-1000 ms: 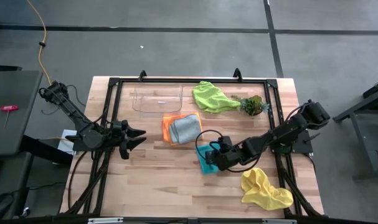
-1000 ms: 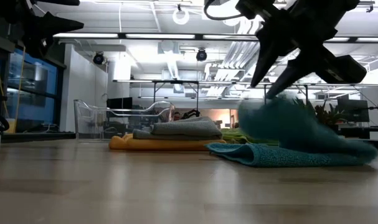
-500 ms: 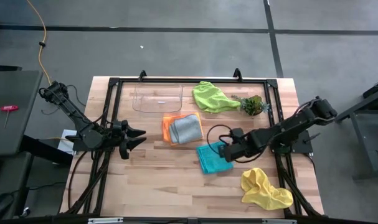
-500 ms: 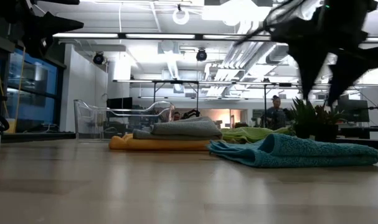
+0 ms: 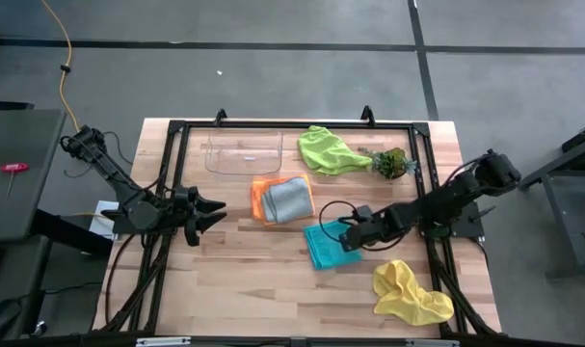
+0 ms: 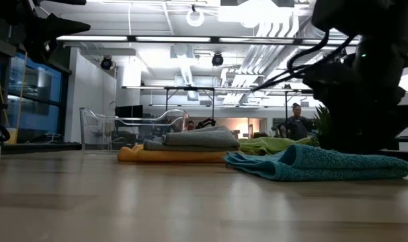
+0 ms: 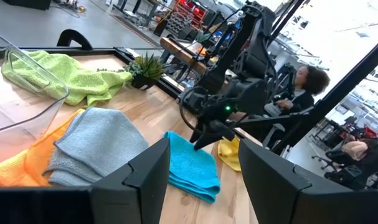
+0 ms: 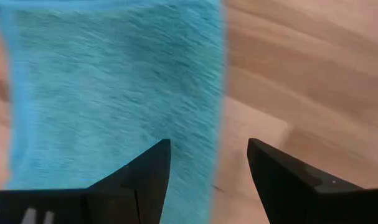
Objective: Fold microfiber towels
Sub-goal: Stack the blue towel on the gray towel
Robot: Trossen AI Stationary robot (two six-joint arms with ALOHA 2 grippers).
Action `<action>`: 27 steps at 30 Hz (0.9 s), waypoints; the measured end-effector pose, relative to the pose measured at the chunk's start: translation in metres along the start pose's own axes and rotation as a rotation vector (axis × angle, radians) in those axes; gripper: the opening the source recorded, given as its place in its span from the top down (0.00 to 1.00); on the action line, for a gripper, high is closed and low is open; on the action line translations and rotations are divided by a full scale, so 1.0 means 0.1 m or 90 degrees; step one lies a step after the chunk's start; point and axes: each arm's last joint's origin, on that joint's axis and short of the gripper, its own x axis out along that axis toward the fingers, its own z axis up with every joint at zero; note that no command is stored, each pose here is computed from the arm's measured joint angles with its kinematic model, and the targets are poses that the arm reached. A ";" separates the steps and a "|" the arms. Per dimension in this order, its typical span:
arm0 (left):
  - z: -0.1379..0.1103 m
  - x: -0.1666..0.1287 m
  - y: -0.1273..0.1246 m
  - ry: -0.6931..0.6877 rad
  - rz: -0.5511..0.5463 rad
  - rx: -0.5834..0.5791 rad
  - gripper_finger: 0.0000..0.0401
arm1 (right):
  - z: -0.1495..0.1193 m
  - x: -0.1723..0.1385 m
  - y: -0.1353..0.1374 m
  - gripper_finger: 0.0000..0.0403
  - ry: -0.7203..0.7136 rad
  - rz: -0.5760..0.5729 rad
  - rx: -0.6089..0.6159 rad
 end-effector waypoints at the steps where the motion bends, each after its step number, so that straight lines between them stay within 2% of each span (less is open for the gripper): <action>1: 0.00 0.00 0.00 0.001 0.000 0.001 0.55 | 0.01 0.02 0.01 0.49 -0.002 0.019 -0.003; 4: 0.00 0.00 0.00 0.001 0.000 0.001 0.55 | 0.03 0.05 0.05 0.49 -0.006 0.073 -0.011; 11: 0.00 0.00 0.00 0.001 0.000 0.001 0.55 | 0.05 0.15 0.02 0.49 0.000 0.034 -0.007; 20: 0.00 0.00 0.00 0.001 0.000 0.001 0.55 | 0.04 0.17 0.01 0.51 0.023 0.030 -0.010; 23: 0.00 0.00 0.00 0.001 0.000 0.001 0.55 | 0.03 0.18 0.00 0.60 0.024 0.026 -0.001; 27: 0.00 0.00 0.00 0.001 0.000 0.000 0.55 | 0.04 0.19 -0.02 0.84 0.007 0.013 0.054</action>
